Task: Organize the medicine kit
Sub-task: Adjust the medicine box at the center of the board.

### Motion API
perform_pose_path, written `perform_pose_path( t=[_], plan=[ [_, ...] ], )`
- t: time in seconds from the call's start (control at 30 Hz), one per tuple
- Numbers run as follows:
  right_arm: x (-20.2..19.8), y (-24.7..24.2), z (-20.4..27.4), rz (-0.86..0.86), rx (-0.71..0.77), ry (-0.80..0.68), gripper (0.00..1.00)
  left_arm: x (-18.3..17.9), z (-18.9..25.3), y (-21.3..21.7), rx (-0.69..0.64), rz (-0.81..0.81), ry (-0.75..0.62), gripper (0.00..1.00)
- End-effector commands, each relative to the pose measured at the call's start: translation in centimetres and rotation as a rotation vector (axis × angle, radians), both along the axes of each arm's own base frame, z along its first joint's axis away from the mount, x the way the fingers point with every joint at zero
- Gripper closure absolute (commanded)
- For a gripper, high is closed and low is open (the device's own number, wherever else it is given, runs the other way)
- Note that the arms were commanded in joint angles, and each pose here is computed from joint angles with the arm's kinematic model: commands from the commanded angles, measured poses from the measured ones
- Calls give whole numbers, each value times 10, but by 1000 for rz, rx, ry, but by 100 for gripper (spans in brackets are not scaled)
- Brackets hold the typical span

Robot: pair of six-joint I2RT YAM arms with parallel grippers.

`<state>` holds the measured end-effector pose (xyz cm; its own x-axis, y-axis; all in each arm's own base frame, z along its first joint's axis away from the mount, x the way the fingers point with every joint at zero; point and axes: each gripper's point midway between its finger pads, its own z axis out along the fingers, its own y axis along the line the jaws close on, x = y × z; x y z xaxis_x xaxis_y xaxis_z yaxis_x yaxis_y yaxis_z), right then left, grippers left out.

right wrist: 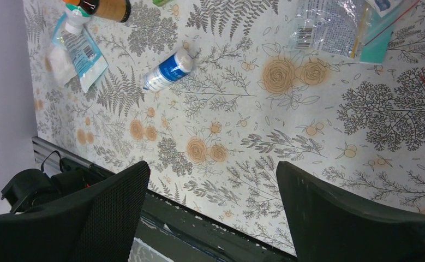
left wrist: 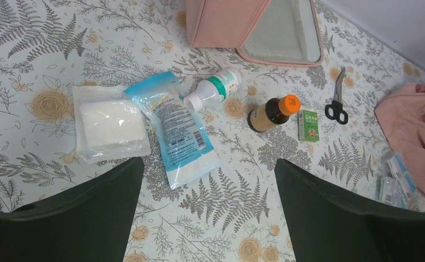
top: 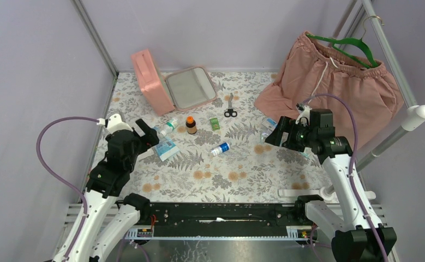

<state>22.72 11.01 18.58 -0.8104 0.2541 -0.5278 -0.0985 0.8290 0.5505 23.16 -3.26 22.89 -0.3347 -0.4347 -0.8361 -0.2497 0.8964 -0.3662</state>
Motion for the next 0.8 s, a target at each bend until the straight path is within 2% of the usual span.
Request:
perform_pose_path(
  t=[0.0,0.23,0.33,0.43,0.6,0.77],
  plan=[
    [1,-4,-12,-14,-33,42,5,3,0,-2,10,-9,4,1],
    [3,-2,-11,27,-40,28,4,5,4,0,31,-7,-1,1],
    [2,-4,-8,30,-53,-6,2,15,32,0,62,-19,-39,1],
    [-1,-5,-9,38,-62,-22,1,36,69,1,136,-10,-53,1],
    [-5,3,-2,75,-19,-68,0,82,100,0,251,19,15,1],
    [-7,-2,1,46,-36,-107,0,128,108,-7,327,31,72,1]
  ],
)
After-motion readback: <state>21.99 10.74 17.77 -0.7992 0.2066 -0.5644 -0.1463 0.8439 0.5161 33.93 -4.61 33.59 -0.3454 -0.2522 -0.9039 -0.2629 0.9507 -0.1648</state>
